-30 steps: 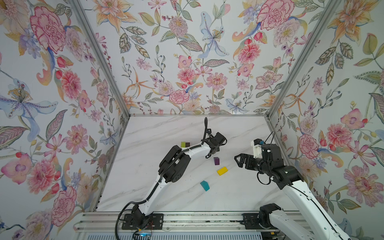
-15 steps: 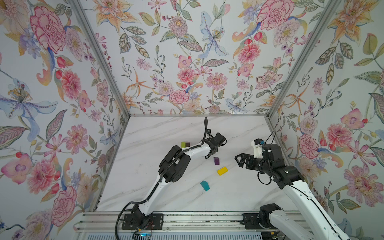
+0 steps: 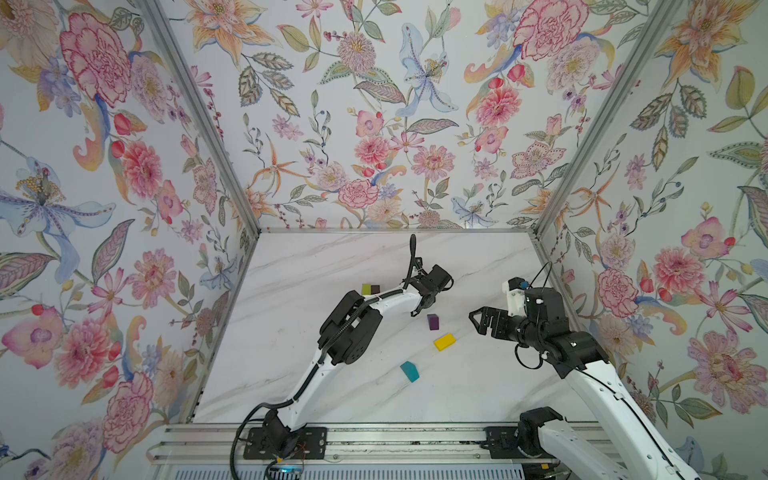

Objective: Build the wood block tower
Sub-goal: 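Lift the red block with the left gripper and carry it over the stack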

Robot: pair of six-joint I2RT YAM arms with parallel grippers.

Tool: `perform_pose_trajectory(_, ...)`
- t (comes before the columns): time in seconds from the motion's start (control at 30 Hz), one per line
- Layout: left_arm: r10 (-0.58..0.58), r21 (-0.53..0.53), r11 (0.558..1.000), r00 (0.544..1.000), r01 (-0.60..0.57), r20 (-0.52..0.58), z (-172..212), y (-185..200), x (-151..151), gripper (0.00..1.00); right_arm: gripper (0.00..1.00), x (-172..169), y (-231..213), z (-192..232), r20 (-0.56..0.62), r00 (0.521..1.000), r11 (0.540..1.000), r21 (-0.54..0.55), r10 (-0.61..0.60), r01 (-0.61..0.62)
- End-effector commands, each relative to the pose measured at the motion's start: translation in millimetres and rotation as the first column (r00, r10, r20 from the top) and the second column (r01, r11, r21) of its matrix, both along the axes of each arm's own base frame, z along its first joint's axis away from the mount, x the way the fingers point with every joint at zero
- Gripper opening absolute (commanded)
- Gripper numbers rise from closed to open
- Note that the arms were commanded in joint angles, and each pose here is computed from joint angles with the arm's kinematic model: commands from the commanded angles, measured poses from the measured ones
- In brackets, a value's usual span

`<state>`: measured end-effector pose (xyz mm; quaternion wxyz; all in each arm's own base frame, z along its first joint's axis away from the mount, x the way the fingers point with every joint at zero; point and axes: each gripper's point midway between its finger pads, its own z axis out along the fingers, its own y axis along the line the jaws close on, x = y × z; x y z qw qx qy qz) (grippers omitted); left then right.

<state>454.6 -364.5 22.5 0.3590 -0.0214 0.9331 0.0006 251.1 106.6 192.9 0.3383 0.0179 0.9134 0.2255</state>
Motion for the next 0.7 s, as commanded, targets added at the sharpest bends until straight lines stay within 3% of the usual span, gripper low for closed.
perform_pose_trajectory(0.0,-0.016,0.07,0.997,0.998,0.02,-0.063,-29.8,9.8,-3.3,0.7,0.99,-3.9,-0.8,-0.9,-0.01,1.0,1.0,0.0,0.007,-0.007)
perform_pose_trajectory(0.17,-0.023,0.081,0.996,0.997,0.028,-0.068,-31.1,11.3,-4.6,0.48,0.99,-3.0,-1.0,-0.9,-0.013,1.0,1.0,0.001,0.003,-0.003)
perform_pose_trajectory(0.4,-0.041,0.113,0.992,0.998,0.047,-0.057,-18.1,15.0,-7.6,0.46,0.99,-1.7,-2.4,-3.3,-0.021,1.0,1.0,-0.005,-0.006,0.006)
perform_pose_trajectory(0.67,-0.062,0.122,0.991,0.998,0.061,0.008,30.7,25.2,-13.4,0.46,0.99,-0.5,-3.2,-2.7,-0.021,1.0,1.0,-0.008,-0.013,0.013)
